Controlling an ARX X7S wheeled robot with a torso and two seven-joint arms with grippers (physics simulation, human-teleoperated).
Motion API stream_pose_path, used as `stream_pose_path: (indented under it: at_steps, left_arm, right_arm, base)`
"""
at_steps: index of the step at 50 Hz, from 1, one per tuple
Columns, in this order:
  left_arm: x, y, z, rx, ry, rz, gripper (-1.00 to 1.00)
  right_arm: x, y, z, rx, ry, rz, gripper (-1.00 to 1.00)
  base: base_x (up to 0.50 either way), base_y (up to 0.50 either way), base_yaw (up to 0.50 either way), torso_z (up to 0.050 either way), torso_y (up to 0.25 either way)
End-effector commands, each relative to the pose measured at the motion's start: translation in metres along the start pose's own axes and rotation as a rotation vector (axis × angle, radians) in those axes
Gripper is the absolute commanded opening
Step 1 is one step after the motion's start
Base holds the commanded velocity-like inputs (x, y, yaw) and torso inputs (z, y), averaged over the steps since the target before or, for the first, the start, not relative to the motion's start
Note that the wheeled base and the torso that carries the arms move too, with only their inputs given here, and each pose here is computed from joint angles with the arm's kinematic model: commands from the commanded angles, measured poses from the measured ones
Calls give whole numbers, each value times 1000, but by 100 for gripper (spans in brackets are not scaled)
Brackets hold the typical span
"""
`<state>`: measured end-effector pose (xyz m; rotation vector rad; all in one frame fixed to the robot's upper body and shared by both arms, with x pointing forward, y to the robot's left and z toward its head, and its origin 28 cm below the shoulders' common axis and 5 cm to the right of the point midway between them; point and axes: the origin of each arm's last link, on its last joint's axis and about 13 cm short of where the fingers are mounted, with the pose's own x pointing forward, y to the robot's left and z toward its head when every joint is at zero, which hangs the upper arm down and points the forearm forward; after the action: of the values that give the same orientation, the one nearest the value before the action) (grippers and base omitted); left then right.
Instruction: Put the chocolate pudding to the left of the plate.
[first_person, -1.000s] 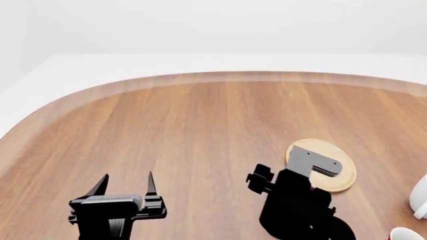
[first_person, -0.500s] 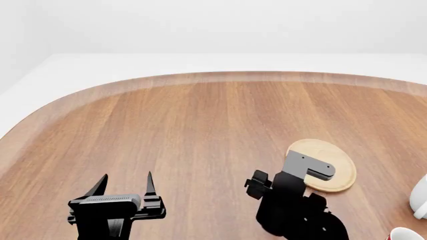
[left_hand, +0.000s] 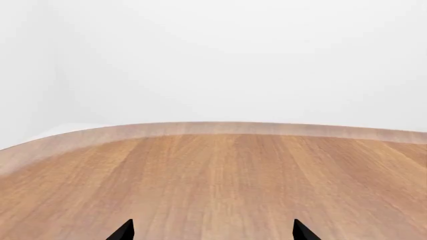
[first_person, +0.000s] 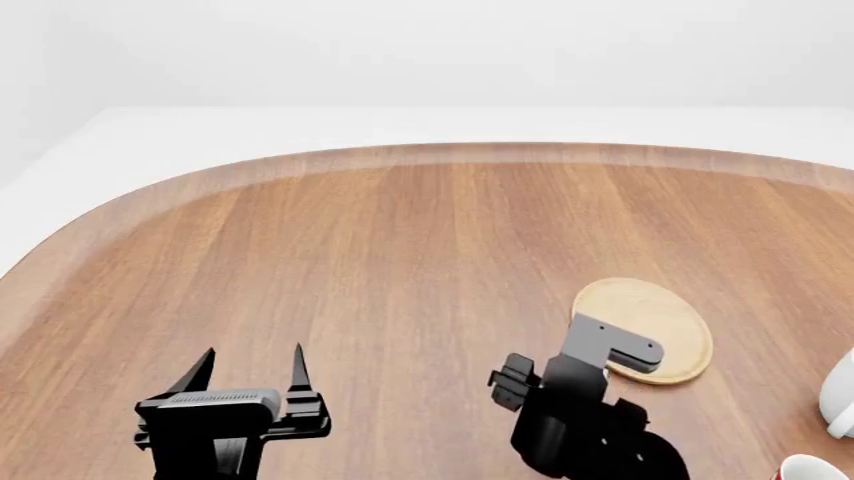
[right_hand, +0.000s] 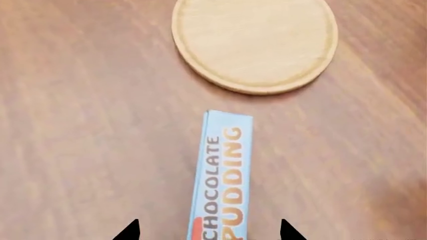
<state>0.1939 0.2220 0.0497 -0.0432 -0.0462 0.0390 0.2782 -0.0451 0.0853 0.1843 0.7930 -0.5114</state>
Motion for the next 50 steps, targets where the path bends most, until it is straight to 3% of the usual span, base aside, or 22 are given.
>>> stream_pose_path:
  at_steps: [1,50]
  left_arm:
    - [0,0,0,0,0,0,100]
    - [0,-1,-2,8,8,-7,100]
  right_arm:
    - [5,1,-3,2,11,-13,100]
    - [34,5,-8,34,114,-34,100]
  base:
    - [0,0,0,0,0]
    - [0,0,0,0,0]
